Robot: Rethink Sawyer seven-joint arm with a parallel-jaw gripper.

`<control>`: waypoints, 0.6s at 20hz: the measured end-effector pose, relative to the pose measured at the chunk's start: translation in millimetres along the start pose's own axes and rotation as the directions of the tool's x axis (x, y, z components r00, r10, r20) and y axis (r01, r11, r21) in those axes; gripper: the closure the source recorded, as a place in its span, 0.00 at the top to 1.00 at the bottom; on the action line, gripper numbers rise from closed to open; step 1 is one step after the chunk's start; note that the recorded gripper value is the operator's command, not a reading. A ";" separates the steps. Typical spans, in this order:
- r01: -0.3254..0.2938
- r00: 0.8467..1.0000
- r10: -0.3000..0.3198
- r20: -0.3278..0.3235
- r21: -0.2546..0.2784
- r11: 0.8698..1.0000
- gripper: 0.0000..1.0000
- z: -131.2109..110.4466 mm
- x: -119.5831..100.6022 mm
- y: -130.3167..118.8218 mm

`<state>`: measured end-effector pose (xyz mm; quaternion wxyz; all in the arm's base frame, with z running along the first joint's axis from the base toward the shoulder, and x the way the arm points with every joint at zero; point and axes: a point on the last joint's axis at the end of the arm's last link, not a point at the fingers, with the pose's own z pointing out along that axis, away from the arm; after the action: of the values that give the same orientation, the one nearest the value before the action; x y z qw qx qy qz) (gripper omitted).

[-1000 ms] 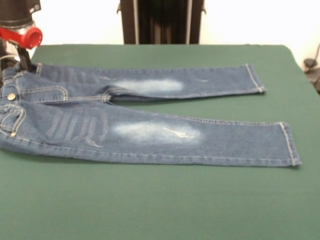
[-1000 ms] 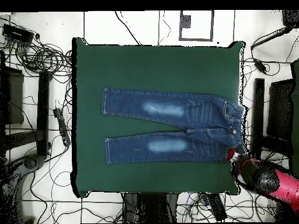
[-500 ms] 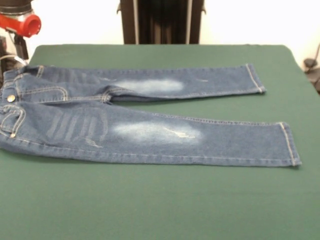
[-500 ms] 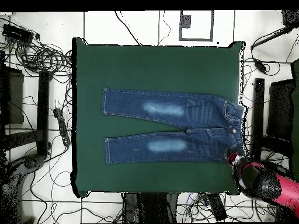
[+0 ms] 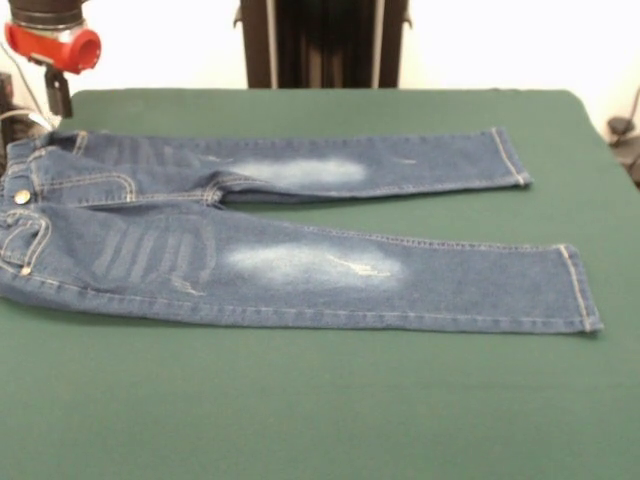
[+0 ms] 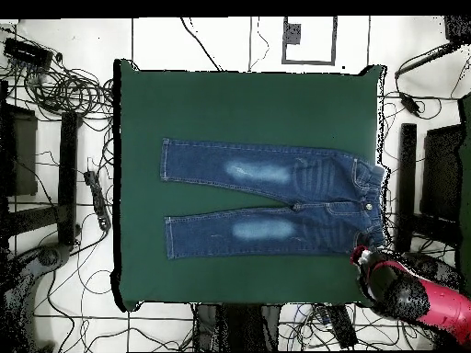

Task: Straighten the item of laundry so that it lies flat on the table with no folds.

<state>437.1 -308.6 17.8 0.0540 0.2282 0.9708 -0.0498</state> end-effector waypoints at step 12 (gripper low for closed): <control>0.101 0.994 -0.102 0.046 0.020 0.995 0.00 0.6 34.9 46.0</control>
<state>426.7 -252.4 9.4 0.0721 0.1777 0.9792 -0.0664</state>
